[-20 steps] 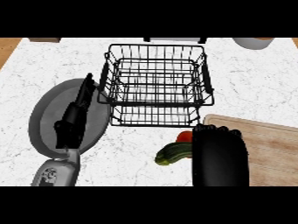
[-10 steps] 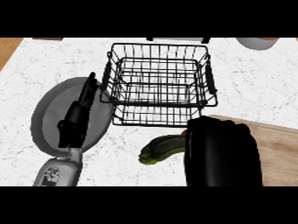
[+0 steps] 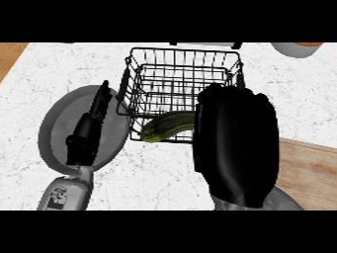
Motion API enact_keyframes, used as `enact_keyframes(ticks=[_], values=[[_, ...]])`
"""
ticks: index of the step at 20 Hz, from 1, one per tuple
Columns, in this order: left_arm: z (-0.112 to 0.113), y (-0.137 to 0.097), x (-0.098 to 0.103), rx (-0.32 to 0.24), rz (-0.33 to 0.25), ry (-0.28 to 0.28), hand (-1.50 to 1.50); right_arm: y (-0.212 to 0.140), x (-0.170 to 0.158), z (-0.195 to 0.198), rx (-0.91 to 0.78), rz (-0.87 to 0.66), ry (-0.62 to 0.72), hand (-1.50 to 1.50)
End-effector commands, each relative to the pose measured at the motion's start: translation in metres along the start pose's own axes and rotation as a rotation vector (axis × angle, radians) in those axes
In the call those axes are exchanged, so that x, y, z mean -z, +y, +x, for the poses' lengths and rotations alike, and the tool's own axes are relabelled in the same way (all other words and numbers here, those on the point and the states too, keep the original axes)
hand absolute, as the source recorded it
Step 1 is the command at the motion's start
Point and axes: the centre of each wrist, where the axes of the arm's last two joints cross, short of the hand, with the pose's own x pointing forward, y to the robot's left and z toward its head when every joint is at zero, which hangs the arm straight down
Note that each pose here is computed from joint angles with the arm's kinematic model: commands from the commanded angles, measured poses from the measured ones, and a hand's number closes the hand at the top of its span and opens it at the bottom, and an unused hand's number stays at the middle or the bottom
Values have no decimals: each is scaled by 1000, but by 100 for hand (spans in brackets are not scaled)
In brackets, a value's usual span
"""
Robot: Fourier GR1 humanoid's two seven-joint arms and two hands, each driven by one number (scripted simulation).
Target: Pick the squash from the cutting board and place it in the tiered basket
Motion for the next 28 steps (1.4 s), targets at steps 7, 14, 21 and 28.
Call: enact_keyframes(ticks=[7,14,21,28], values=[[8,13,4,3,3,3,0,-16,59,57,-118,23,240,150],[-1,9,-2,2,17,-11,0,-10,95,55,2,90,342,150],[-2,5,-3,-8,34,2,0,-14,96,46,277,121,355,-150],[-8,11,-5,2,68,1,0,-43,105,24,528,-115,414,-150]])
